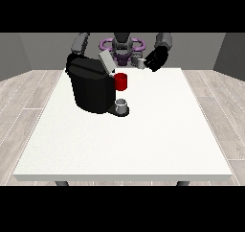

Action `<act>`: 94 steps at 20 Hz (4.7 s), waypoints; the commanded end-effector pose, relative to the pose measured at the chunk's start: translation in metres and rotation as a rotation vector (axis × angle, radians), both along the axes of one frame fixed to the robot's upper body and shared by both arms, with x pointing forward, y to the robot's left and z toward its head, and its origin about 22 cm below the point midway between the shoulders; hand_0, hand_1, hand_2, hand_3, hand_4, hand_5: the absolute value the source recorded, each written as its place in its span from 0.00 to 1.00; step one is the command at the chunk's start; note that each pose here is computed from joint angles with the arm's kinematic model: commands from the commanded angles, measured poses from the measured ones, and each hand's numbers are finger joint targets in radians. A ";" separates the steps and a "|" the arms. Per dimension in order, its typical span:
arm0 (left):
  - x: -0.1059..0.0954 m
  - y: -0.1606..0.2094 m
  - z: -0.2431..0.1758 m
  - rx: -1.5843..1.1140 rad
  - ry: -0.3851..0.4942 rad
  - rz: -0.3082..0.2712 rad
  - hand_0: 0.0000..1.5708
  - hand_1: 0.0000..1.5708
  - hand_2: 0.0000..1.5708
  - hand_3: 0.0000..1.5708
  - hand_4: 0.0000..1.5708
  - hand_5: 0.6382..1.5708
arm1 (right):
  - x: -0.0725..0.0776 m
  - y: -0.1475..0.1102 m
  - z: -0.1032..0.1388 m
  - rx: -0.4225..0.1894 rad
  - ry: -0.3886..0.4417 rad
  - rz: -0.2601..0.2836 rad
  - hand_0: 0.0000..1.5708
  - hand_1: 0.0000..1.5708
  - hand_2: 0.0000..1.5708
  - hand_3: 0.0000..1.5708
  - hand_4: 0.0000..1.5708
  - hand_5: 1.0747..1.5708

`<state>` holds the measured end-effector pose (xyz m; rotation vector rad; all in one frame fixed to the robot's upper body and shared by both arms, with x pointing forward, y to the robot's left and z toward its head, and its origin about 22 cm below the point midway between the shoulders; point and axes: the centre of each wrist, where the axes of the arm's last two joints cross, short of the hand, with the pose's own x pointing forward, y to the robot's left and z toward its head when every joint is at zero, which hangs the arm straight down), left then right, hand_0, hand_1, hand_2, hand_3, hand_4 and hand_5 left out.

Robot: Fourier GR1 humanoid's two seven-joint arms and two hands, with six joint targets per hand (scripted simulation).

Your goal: Insert the coffee pod into the coffee machine and close the lid

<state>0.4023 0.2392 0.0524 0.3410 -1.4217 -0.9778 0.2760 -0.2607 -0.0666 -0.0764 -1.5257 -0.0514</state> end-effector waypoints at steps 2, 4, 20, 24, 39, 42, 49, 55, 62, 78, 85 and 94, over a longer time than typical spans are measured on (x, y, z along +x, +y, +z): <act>0.011 -0.010 0.030 0.010 -0.022 0.004 0.93 0.93 0.93 0.89 0.40 1.00 | -0.008 -0.013 -0.003 -0.025 -0.040 0.014 0.00 0.00 0.00 0.00 0.20 1.00; 0.010 -0.036 0.030 -0.057 -0.007 -0.002 0.87 0.87 0.89 0.86 0.42 1.00 | -0.006 -0.005 -0.004 -0.005 -0.003 -0.006 0.00 0.00 0.00 0.00 0.15 1.00; 0.045 0.005 0.120 -0.129 -0.205 0.165 0.91 0.91 0.93 0.84 0.40 1.00 | 0.037 -0.011 0.058 -0.018 -0.220 0.177 0.00 0.00 0.00 0.00 0.09 1.00; 0.049 0.010 0.139 -0.165 -0.236 0.191 0.93 0.93 0.93 0.88 0.38 1.00 | 0.038 0.003 0.051 0.001 -0.244 0.228 0.00 0.00 0.00 0.00 0.00 1.00; 0.056 0.015 0.201 -0.134 -0.292 0.183 0.95 0.95 0.96 0.91 0.45 1.00 | 0.070 0.001 0.072 0.001 -0.276 0.223 0.00 0.00 0.00 0.00 0.17 1.00; 0.055 0.021 0.202 -0.091 -0.284 0.194 0.92 0.92 0.94 0.85 0.45 1.00 | 0.067 -0.010 0.068 0.012 -0.252 0.219 0.00 0.00 0.00 0.00 0.12 1.00; 0.055 0.024 0.202 -0.137 -0.365 0.219 0.91 0.91 0.92 0.89 0.38 1.00 | 0.066 -0.017 0.067 -0.011 -0.286 0.230 0.00 0.00 0.00 0.00 0.17 1.00; 0.056 0.007 0.186 -0.237 -0.396 0.139 0.00 0.00 0.22 0.23 0.00 1.00 | 0.066 -0.017 0.056 0.039 -0.283 0.173 0.00 0.00 0.00 0.00 0.18 1.00; 0.040 -0.034 0.086 -0.422 -0.153 -0.048 0.00 0.00 0.00 0.00 0.00 1.00 | 0.011 -0.064 -0.012 0.084 -0.091 -0.023 0.00 0.00 0.00 0.00 0.14 1.00; -0.113 0.049 -0.149 -0.767 0.182 0.236 0.00 0.00 0.00 0.00 0.18 1.00 | -0.047 0.005 -0.036 0.011 0.011 0.174 0.00 0.00 0.00 0.00 0.00 1.00; -0.168 0.085 -0.177 -0.746 0.264 0.374 0.00 0.00 0.00 0.00 0.22 1.00 | -0.047 0.068 0.006 0.025 -0.065 0.323 0.00 0.00 0.00 0.00 0.18 1.00; -0.167 0.088 -0.166 -0.805 0.165 0.355 0.00 0.00 0.00 0.00 0.08 1.00 | -0.038 0.101 0.091 -0.065 -0.305 0.320 0.00 0.00 0.00 0.00 0.21 1.00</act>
